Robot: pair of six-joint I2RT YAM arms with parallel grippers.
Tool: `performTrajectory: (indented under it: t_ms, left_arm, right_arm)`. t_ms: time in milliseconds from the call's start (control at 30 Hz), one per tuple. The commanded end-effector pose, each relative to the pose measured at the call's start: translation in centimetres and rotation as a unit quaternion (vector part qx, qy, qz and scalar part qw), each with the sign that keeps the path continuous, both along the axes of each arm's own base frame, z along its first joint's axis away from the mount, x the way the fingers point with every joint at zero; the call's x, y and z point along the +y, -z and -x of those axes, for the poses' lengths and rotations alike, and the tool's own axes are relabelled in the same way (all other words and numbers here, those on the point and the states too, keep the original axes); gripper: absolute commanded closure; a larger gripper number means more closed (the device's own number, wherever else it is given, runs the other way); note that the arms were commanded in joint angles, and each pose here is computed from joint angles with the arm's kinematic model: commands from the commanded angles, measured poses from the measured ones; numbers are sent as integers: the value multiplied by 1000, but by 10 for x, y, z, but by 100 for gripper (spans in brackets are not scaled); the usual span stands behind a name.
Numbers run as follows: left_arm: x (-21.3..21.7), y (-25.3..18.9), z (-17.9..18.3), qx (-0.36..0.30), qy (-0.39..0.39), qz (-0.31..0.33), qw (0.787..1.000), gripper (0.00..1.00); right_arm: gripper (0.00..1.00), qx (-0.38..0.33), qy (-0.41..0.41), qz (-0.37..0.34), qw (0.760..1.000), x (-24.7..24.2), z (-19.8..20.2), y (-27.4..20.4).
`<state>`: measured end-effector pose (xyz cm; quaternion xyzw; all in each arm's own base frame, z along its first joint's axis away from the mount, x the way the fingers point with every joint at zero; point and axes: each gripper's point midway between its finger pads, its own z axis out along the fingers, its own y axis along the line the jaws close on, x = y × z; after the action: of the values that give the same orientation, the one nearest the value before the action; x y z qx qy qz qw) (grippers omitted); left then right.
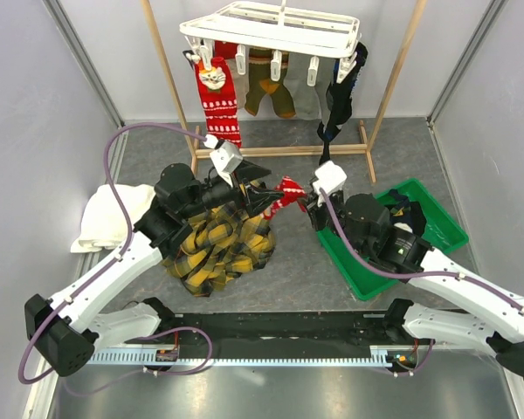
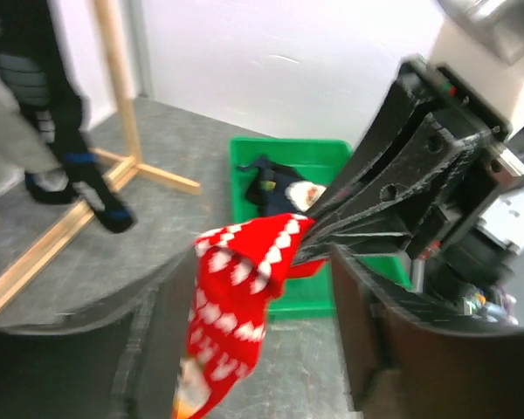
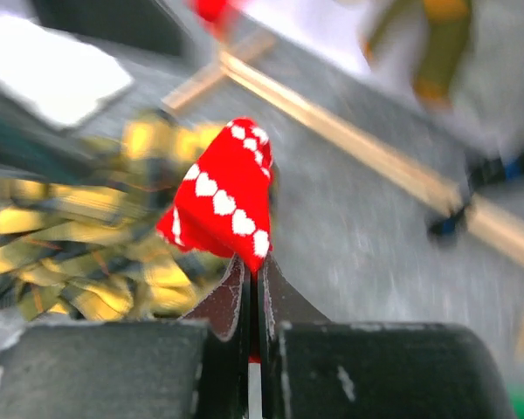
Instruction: Remove the socks clipped to the hanger
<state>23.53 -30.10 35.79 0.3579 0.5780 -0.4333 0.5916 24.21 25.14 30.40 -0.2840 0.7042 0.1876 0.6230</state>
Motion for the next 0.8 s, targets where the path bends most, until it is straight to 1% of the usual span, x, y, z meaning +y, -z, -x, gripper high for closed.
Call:
performTrajectory:
  t_ms: [0, 33, 67, 100, 133, 167, 267, 300, 367, 433, 533, 567, 633, 667, 700, 733, 767]
  left_arm:
    - [19, -18, -20, -19, -87, 20, 996, 21]
    - [21, -18, -19, -20, -91, 22, 995, 19]
    - [24, -19, -22, -22, -103, 24, 994, 16]
    - [26, -18, -25, -20, -114, 24, 993, 14]
    - [29, -17, -29, -18, -126, 23, 992, 13]
    - [35, -14, -37, -11, -154, 20, 988, 13]
    - [46, -14, -49, -7, -201, 18, 980, 11]
    - [49, -13, -51, -6, -210, 18, 978, 11]
    - [55, -16, -53, -8, -228, 22, 973, 9]
    - [58, -15, -55, -10, -236, 23, 971, 7]
    - [61, -15, -57, -11, -246, 24, 969, 6]
    - [61, -15, -57, -10, -248, 24, 968, 6]
    - [61, -12, -58, -12, -248, 19, 968, 6]
    - [62, -12, -60, -12, -253, 17, 967, 7]
    - [62, -10, -60, -12, -254, 15, 967, 8]
    - [66, -9, -65, -10, -270, 14, 963, 8]
    - [72, -7, -70, -6, -291, 12, 957, 8]
  right_arm:
    - [100, 103, 198, -45, 974, -51, -18, 19]
    - [100, 105, 238, -42, 965, -66, -23, 20]
    - [100, 122, 258, -21, 958, -76, -21, 30]
    - [100, 125, 283, -32, 950, -88, -25, 23]
    - [100, 129, 299, -23, 945, -97, -26, 25]
    - [100, 134, 317, -5, 939, -109, -26, 25]
    - [100, 147, 380, 32, 912, -150, -34, 32]
    - [100, 150, 405, 35, 901, -167, -37, 33]
    - [100, 150, 436, 43, 886, -185, -34, 37]
    - [100, 148, 470, 24, 870, -205, -30, 37]
    - [100, 140, 530, 14, 837, -235, -24, 45]
    - [100, 146, 545, 16, 826, -242, -21, 55]
    - [100, 150, 584, 5, 797, -259, -12, 66]
    - [100, 156, 603, -19, 782, -262, -8, 77]
    - [100, 163, 609, -29, 776, -264, -4, 84]
    - [100, 169, 609, -44, 774, -265, 1, 87]
    - [100, 181, 613, -64, 767, -263, 5, 101]
